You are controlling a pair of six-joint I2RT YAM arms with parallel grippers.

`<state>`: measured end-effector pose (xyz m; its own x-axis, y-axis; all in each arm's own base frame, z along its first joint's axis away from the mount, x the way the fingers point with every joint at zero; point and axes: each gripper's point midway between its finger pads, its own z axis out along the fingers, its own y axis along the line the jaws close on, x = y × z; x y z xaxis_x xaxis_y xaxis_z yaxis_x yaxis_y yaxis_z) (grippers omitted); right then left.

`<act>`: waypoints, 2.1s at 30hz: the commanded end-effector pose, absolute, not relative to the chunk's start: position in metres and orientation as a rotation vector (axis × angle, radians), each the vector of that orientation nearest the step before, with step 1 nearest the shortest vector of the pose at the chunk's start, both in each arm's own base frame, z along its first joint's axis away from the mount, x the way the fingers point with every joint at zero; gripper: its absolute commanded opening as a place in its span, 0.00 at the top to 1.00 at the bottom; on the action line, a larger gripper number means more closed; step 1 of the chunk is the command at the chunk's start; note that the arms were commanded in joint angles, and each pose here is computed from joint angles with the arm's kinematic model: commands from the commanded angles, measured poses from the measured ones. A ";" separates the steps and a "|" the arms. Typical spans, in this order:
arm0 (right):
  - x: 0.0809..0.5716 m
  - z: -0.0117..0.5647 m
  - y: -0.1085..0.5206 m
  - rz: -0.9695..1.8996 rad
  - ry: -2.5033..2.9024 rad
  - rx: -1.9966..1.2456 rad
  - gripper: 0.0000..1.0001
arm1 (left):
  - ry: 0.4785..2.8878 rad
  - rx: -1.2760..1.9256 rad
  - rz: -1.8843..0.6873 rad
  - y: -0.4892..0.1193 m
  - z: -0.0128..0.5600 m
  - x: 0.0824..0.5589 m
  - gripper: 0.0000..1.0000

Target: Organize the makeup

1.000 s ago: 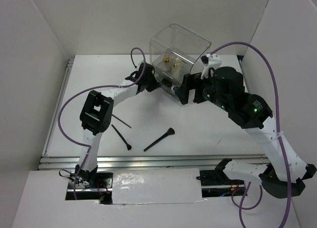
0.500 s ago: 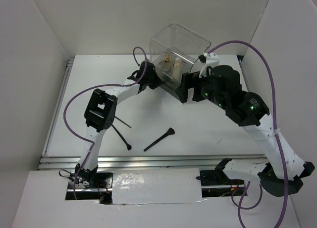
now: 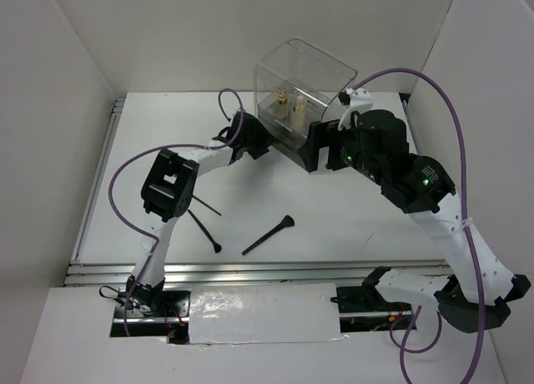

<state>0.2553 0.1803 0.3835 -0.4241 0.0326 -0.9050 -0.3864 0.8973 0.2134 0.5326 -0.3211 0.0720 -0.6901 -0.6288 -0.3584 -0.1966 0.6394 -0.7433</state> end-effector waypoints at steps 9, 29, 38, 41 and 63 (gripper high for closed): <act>0.262 0.395 0.192 0.535 1.893 -0.297 0.00 | 2.026 -0.657 -1.236 -0.332 0.117 0.531 0.33; 0.263 0.393 0.197 0.542 1.882 -0.335 0.00 | 1.897 -0.674 -1.445 -0.337 0.106 0.538 0.57; 0.262 0.390 0.200 0.551 1.895 -0.350 0.00 | 1.919 -0.704 -1.427 -0.332 0.087 0.532 0.59; 0.263 0.390 0.202 0.557 1.897 -0.353 0.00 | 1.931 -0.708 -1.416 -0.331 0.083 0.530 0.57; 0.264 0.387 0.205 0.565 1.909 -0.360 0.00 | 1.880 -0.721 -1.459 -0.334 0.084 0.545 0.63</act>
<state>0.2610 0.2020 0.3758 -0.4228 -0.0098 -0.9062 -0.4750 0.8540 0.2124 0.5283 -0.3325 0.0496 -0.6692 -0.7307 -0.1350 -0.1287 0.2929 -0.9474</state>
